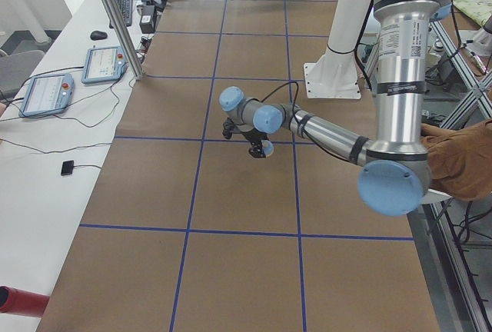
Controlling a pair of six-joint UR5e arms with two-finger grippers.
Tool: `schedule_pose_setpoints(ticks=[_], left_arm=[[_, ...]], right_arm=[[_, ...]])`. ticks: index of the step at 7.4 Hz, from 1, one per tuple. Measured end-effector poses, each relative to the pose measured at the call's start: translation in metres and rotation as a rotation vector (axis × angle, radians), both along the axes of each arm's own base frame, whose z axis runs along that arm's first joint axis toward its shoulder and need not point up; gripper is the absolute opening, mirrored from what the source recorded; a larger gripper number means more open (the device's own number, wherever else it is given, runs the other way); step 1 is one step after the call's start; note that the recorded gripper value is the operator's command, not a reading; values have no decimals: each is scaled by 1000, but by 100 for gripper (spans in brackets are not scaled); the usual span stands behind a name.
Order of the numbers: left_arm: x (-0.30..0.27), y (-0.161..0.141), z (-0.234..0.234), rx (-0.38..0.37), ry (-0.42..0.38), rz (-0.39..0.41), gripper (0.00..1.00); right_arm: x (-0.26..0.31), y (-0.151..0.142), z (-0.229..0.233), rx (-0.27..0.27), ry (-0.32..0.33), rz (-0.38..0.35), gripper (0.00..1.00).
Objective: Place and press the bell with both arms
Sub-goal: 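Carry the bell with the left gripper toward the table's center grid crossing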
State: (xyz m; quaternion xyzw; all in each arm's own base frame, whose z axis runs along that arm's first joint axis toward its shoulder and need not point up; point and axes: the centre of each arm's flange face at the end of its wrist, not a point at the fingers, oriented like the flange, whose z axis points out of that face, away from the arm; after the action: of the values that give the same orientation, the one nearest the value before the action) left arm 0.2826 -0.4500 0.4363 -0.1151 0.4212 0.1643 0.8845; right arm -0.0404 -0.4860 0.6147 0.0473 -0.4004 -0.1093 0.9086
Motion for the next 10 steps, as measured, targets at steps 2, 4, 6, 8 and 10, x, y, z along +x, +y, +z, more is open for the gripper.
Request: schedule_pose_setpoints(ticks=[2,4,6,8,10], left_arm=[[61,-56,-91,-4,-17,-15,0],[146,-93,-170,-63,-53,-42,0],[239,-125,-232,-133,-96,-59,0],[313,-127,-247,-170,-94,-92,0],[355,-108,-248,-175,-112,-98,14]], right_arm=[[-1,-3,-2,5,-1,0,100],[-1,-4,-3,6,-1,0,100],[-5,-8,-3,7,0,-7,100],[-12,-17,-3,8,0,-16,100],[-15,-24,-3,8,0,-18,100]])
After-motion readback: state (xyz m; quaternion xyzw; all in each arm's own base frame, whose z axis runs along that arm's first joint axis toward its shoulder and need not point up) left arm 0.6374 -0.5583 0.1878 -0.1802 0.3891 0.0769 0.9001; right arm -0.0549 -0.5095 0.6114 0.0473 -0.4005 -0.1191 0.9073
